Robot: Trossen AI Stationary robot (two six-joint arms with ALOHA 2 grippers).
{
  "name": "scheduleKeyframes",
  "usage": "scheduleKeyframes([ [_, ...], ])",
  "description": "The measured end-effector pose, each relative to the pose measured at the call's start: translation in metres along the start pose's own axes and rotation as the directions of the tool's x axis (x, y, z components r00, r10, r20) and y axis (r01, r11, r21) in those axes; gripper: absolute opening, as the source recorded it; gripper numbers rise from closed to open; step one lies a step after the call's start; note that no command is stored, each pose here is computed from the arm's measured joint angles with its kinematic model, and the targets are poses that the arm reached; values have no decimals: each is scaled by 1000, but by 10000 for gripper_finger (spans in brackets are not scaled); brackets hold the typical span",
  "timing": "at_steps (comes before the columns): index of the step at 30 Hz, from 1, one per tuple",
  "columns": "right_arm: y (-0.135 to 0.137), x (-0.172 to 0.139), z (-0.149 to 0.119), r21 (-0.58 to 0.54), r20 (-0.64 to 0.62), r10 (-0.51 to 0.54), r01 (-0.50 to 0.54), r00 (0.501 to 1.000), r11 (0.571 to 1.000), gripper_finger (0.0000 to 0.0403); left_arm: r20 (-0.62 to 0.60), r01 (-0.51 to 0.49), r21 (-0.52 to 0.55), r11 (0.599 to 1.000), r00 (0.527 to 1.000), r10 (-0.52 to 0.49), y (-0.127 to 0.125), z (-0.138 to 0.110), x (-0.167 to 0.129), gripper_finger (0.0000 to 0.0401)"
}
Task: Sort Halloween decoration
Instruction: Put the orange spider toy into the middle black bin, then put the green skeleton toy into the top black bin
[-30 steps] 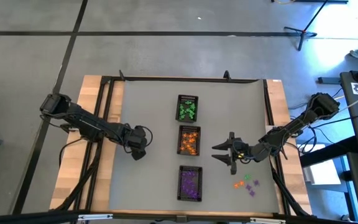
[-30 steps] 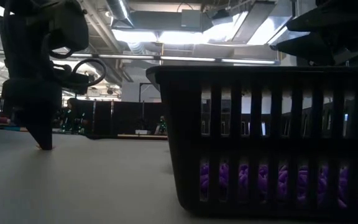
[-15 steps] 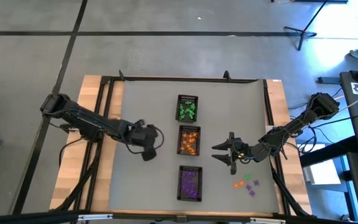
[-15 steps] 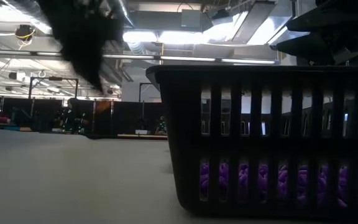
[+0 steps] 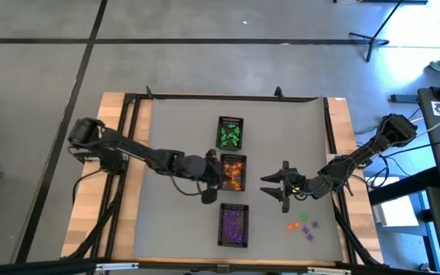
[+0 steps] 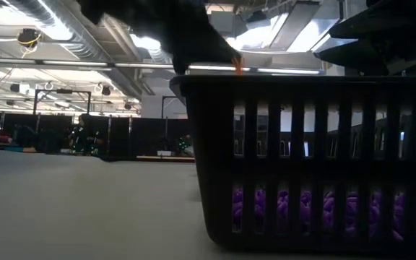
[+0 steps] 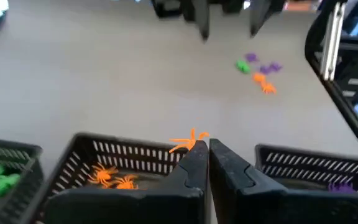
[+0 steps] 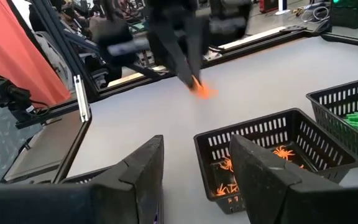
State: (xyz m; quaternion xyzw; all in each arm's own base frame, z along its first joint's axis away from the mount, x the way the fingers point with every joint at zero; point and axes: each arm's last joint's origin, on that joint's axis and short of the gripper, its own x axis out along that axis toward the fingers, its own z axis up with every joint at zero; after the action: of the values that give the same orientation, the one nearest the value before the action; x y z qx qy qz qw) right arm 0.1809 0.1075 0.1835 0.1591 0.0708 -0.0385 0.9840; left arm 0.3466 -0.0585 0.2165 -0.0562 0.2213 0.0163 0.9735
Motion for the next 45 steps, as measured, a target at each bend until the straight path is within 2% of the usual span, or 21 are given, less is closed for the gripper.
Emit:
scheduleKeyframes([
  [4, 0, 0, 0, -1, -2, 2, -2, 1000, 1000, 182, -58, 30, -28, 999, 998, -32, 12, -13, 17, 33],
  [12, 0, 0, 0, -9, -3, 2, -2, 1000, 1000, 182, -103, -18, -110, 994, 995, 6, 28, -17, 21, 130],
  [14, 0, 0, 0, -9, -3, 2, -2, 1000, 1000, 182, -129, -28, -113, 993, 992, 14, 30, -18, 19, 141],
  [17, 0, 0, 0, -9, -4, 3, -3, 1000, 1000, 182, -249, -77, -124, 989, 967, 44, 34, -23, 7, 143],
  [22, 1, 0, -1, -12, -18, 25, -26, 1000, 1000, 182, -479, -215, -102, 971, 866, 142, 41, -30, -28, 129],
  [26, 0, 0, -1, -14, -20, 24, -25, 1000, 1000, 182, -564, -337, -76, 939, 791, 238, 37, -36, -52, 118],
  [29, 0, 0, -1, -13, -19, 24, -24, 1000, 1000, 182, -671, -393, -95, 915, 704, 233, 38, -56, -61, 112],
  [35, 1, 0, -1, -1, -14, 26, -26, 1000, 1000, 182, -816, -508, -130, 852, 542, 199, 53, -118, -76, 102],
  [39, 1, 0, 0, -1, -13, 24, -24, 1000, 1000, 182, -836, -560, -173, 810, 519, 180, 55, -139, -84, 100],
  [45, 0, 0, 0, -2, -5, 5, -5, 1000, 1000, 182, -867, -607, -154, 780, 461, 188, 52, -144, -96, 100],
])
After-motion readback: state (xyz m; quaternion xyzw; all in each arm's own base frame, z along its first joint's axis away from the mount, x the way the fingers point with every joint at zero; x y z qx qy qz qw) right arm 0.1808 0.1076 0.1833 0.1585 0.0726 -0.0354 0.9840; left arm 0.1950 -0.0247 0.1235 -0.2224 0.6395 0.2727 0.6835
